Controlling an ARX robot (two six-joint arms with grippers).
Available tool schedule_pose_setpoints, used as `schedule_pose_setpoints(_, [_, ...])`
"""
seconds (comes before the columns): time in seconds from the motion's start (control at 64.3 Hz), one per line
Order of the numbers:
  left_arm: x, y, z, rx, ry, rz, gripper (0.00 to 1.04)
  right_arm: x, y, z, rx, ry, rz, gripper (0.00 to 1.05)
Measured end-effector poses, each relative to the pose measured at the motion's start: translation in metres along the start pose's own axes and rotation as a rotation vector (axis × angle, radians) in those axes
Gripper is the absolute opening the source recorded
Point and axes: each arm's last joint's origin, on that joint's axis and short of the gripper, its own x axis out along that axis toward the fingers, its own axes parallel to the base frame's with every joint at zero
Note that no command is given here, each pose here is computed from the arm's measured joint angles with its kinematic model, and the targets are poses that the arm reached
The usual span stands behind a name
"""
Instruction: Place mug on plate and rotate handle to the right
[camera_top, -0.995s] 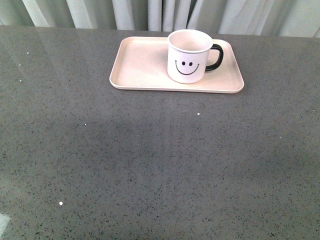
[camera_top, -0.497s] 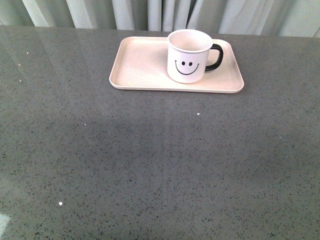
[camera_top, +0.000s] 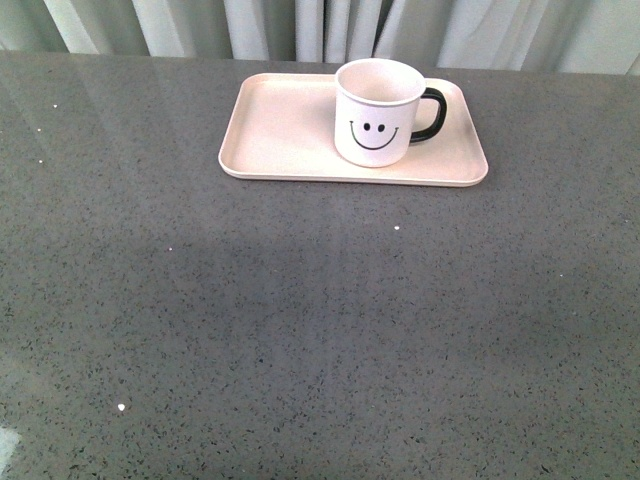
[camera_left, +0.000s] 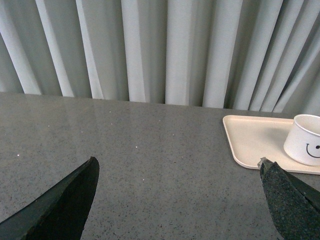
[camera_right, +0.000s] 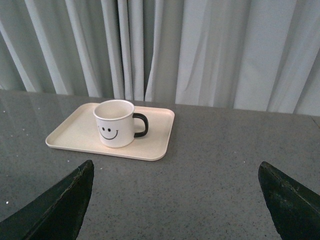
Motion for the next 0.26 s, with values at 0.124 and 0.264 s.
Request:
schedule_pose_setpoints(0.124, [0.0000,0.0000,0.0000,0.000,0.000,0.000,0.95,0.0000,0.0000,0.0000,0.000,0.000,0.000,0.96])
schedule_pose_setpoints(0.264, [0.0000,0.0000,0.0000,0.000,0.000,0.000,0.95,0.0000,0.0000,0.0000,0.000,0.000,0.000,0.96])
